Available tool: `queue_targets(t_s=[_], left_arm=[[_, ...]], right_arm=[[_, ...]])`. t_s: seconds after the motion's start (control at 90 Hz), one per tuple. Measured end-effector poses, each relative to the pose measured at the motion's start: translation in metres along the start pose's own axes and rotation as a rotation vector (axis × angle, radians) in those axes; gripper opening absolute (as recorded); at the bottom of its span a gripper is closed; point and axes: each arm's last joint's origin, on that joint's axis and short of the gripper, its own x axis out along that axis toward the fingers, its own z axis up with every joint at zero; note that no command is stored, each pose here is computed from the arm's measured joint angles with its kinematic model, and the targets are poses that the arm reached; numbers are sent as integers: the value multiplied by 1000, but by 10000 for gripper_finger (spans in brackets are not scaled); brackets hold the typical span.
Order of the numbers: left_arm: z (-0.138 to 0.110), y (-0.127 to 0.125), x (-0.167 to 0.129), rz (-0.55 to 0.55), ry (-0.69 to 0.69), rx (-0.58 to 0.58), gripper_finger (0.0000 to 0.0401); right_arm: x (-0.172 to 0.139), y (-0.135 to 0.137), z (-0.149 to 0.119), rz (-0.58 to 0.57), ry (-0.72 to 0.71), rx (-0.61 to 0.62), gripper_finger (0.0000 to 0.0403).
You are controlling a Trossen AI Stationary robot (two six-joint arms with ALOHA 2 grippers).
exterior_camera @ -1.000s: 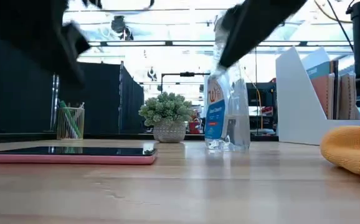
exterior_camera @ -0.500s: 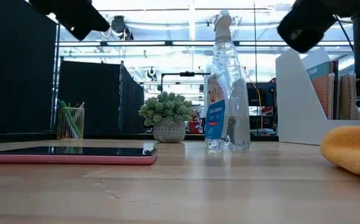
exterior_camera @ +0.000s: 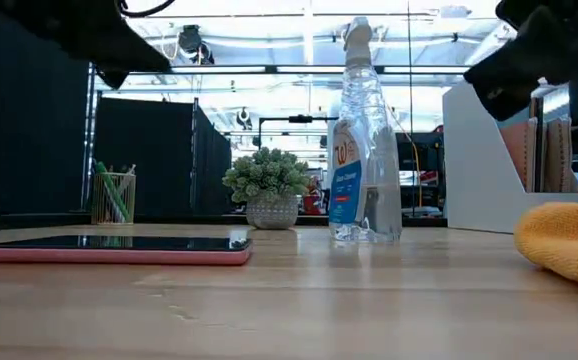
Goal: Apply microfiber cloth
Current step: Spray cleaner from the bottle onto the cellphone
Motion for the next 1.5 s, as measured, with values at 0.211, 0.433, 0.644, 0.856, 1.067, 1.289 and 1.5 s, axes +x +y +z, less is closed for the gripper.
queue_targets(t_s=[0.211, 0.433, 0.644, 0.856, 1.067, 1.289, 1.5], left_arm=[[-3, 4, 1, 20, 27, 95, 0], [8, 17, -10, 69, -55, 76, 0], [8, 17, -12, 9, -35, 45, 0], [11, 12, -4, -36, -64, -81, 0], [17, 12, -1, 7, -112, -275, 0], [13, 0, 2, -177, -34, -225, 0], [-12, -19, 10, -198, 162, -249, 0]], right_arm=[[1, -19, -11, -96, -99, -41, 4], [-6, -34, -29, 3, -252, -13, 4], [-7, -35, -30, 5, -267, 15, 4], [-14, -30, -11, 128, -458, 304, 4], [-23, -24, 14, 245, -608, 461, 4], [-9, 12, 60, 339, -523, 141, 3], [54, 46, 49, -20, 122, -12, 1]])
